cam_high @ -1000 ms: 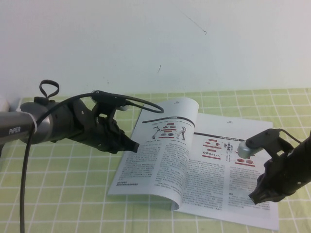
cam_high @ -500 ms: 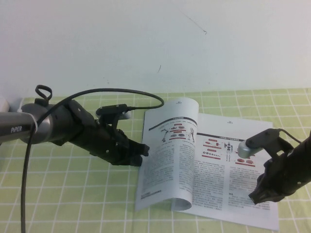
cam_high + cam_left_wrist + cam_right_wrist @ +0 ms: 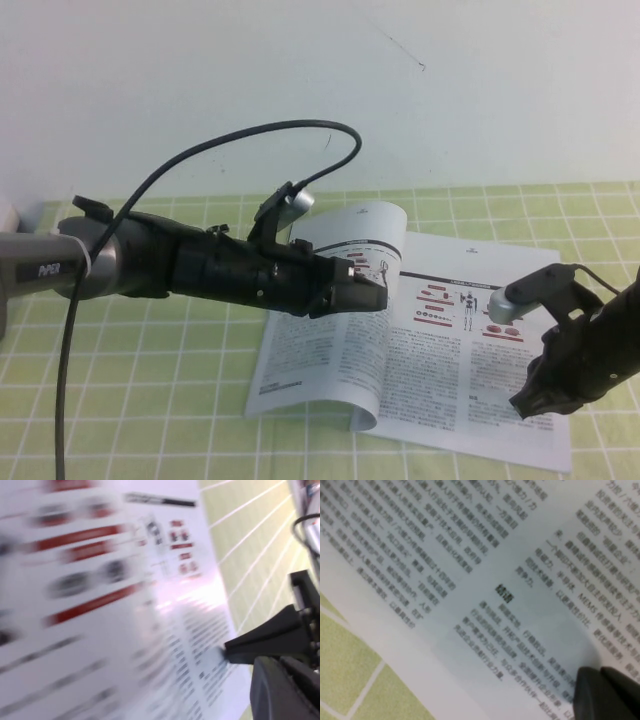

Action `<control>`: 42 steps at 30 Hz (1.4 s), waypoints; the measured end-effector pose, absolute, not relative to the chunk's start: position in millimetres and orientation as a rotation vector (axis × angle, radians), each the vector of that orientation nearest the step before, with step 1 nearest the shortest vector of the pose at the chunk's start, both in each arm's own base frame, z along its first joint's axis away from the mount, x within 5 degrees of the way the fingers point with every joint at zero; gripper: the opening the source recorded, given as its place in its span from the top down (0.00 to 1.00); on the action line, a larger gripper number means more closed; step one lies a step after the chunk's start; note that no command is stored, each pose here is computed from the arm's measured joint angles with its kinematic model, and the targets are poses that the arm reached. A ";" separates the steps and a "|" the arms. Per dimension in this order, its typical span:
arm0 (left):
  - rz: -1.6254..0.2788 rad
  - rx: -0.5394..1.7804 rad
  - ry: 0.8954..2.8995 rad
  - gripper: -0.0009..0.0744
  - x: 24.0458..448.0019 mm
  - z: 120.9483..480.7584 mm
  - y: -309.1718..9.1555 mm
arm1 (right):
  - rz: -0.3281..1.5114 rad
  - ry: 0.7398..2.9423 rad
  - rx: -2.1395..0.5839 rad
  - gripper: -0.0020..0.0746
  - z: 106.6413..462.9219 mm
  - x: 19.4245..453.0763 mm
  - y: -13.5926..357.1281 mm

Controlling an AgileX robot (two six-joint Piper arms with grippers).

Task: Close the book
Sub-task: 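Close the open booklet and leave it lying on the table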

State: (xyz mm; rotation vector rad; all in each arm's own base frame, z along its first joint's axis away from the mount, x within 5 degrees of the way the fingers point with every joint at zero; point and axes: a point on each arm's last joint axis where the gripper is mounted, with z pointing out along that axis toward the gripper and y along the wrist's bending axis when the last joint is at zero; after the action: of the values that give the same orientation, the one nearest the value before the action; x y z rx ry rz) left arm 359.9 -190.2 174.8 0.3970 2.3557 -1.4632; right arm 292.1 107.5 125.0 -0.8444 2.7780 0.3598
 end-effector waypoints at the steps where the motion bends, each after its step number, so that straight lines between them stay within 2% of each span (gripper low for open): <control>1: -1.472 0.402 2.342 0.99 360.0 175.8 -190.6 | 0.359 2.777 -0.844 0.97 125.0 292.3 107.4; 4: -1.461 0.412 2.329 0.99 361.8 175.9 -187.0 | 0.359 2.777 -0.844 0.98 125.0 292.3 107.4; 7: -1.364 0.391 2.369 0.99 368.2 171.5 -172.7 | 0.359 2.777 -0.844 0.98 125.0 292.3 107.4; 14: -0.744 0.337 2.458 0.99 385.2 177.7 -131.2 | 0.363 2.781 -0.846 0.98 124.9 291.8 107.5; 18: -0.565 0.378 2.443 0.99 390.3 176.8 -120.8 | 0.363 2.781 -0.846 0.98 124.9 291.8 107.5; 24: -0.472 0.440 2.478 0.99 393.7 157.7 -116.9 | 0.364 2.785 -0.847 0.98 124.2 291.5 107.5; 31: -0.479 0.400 2.513 0.99 392.5 151.6 -120.4 | 0.369 2.796 -0.850 0.98 121.7 291.3 107.7; 42: -0.519 0.566 2.517 0.99 366.7 142.2 -189.4 | 0.375 2.805 -0.855 0.98 120.1 291.8 108.1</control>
State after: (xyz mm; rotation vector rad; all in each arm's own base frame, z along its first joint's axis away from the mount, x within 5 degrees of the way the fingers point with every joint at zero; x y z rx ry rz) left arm 366.7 -189.4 142.2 0.5656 2.5173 -0.5185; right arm 291.8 108.1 120.1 -0.8548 2.8054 0.3750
